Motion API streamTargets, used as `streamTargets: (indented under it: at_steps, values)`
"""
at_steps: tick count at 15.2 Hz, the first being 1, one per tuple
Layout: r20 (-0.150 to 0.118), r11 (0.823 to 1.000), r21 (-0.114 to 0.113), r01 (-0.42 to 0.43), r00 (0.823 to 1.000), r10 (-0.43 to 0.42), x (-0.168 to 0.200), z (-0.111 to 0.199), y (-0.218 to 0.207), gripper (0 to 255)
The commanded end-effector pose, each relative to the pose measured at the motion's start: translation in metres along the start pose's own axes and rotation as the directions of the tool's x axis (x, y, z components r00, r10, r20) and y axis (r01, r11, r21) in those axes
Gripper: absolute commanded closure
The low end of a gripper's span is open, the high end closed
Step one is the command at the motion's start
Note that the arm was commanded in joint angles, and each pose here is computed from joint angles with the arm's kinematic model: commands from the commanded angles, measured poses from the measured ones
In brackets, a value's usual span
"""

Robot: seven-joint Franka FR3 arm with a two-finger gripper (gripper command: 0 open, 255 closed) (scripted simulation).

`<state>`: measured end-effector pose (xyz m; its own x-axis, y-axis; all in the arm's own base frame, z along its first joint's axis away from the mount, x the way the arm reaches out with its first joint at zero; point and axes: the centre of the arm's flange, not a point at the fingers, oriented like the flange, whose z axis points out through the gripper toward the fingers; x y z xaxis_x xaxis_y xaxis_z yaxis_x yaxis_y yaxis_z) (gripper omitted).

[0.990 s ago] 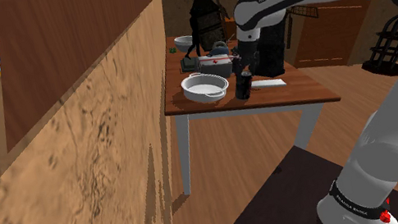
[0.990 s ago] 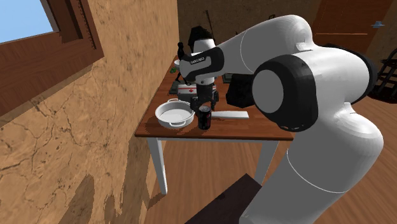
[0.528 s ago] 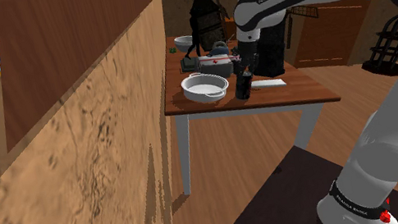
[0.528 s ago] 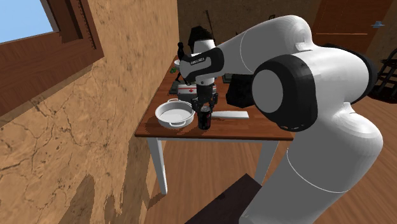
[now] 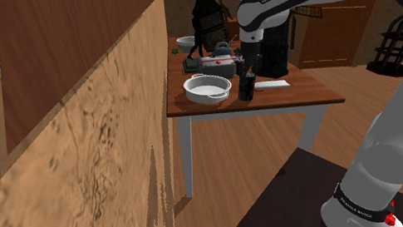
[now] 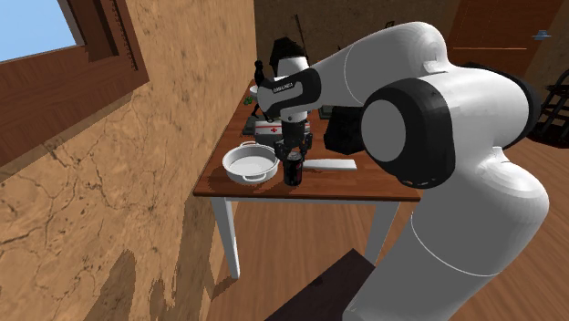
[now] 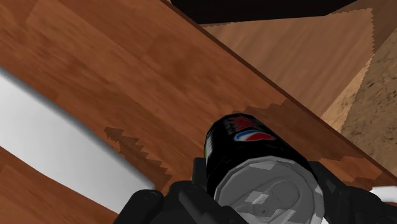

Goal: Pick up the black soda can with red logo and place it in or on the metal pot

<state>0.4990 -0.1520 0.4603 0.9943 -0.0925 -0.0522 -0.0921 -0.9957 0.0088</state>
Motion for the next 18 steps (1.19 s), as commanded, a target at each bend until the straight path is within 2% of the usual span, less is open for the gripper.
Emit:
streamTargets:
  at_steps: [1, 18]
  values:
    - [0.000, 1.000, 0.000, 0.000, 1.000, 0.000, 0.000, 0.000, 0.000, 255]
    - [0.000, 1.000, 0.000, 0.000, 1.000, 0.000, -0.005, -0.089, 0.001, 255]
